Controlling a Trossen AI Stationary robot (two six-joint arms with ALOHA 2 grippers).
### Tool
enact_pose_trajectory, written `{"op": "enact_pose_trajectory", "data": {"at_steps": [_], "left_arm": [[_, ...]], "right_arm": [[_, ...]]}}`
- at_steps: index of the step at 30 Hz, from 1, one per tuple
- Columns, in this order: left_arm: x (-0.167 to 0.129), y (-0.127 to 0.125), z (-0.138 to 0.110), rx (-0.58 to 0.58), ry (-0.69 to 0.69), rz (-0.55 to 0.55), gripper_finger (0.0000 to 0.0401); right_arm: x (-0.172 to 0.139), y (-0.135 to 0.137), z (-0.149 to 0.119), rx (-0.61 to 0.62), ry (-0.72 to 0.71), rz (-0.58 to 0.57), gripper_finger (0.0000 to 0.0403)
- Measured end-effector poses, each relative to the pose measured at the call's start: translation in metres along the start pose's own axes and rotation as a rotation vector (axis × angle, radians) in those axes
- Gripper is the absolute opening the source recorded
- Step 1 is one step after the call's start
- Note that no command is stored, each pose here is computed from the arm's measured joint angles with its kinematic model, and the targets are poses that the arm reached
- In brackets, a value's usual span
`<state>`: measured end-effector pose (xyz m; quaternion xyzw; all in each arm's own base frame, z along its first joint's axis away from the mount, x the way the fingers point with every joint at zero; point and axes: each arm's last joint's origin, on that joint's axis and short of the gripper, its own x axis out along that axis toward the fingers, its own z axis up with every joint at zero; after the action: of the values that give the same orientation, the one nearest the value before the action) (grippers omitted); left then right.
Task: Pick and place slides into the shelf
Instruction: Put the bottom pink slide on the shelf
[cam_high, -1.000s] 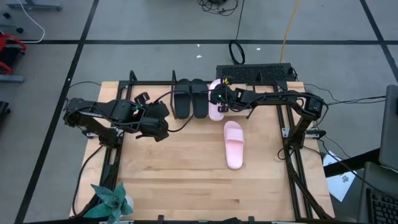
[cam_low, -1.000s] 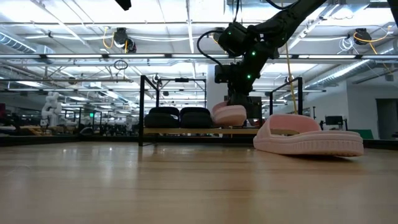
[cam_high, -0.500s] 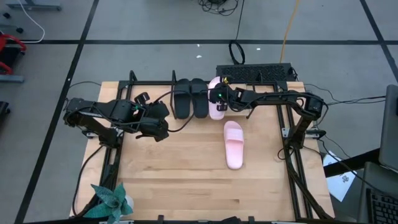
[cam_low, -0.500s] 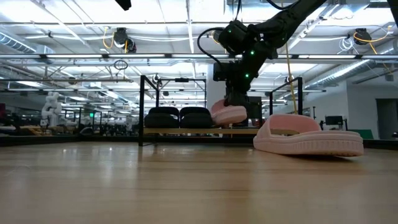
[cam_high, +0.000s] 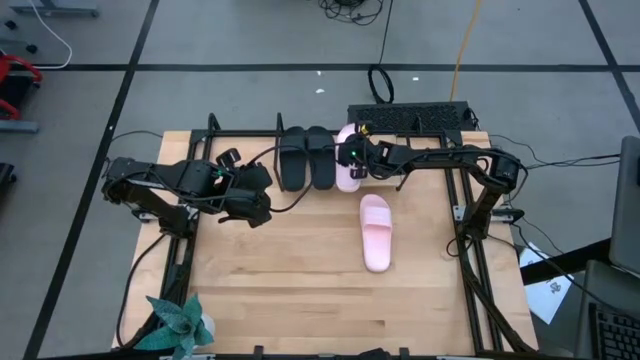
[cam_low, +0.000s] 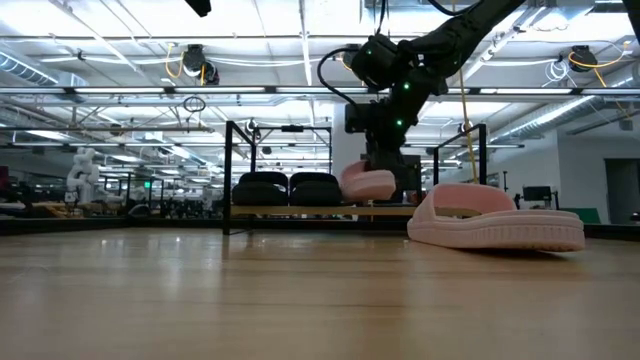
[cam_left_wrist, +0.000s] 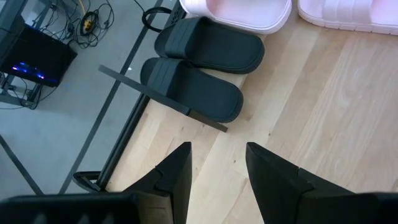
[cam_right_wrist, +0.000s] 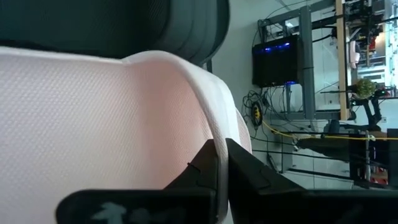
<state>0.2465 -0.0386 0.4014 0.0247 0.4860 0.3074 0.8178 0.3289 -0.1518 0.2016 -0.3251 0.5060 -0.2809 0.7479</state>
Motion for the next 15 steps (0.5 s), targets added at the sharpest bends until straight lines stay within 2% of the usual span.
{"op": "enact_pose_trajectory", "data": {"at_steps": [15], "left_arm": [[-0.0001,-0.0001,0.0,0.001,0.0,0.0,0.0149]], "right_arm": [[0.0049,-0.0054,-0.0055,0.015,0.021,-0.005,0.0003]]}}
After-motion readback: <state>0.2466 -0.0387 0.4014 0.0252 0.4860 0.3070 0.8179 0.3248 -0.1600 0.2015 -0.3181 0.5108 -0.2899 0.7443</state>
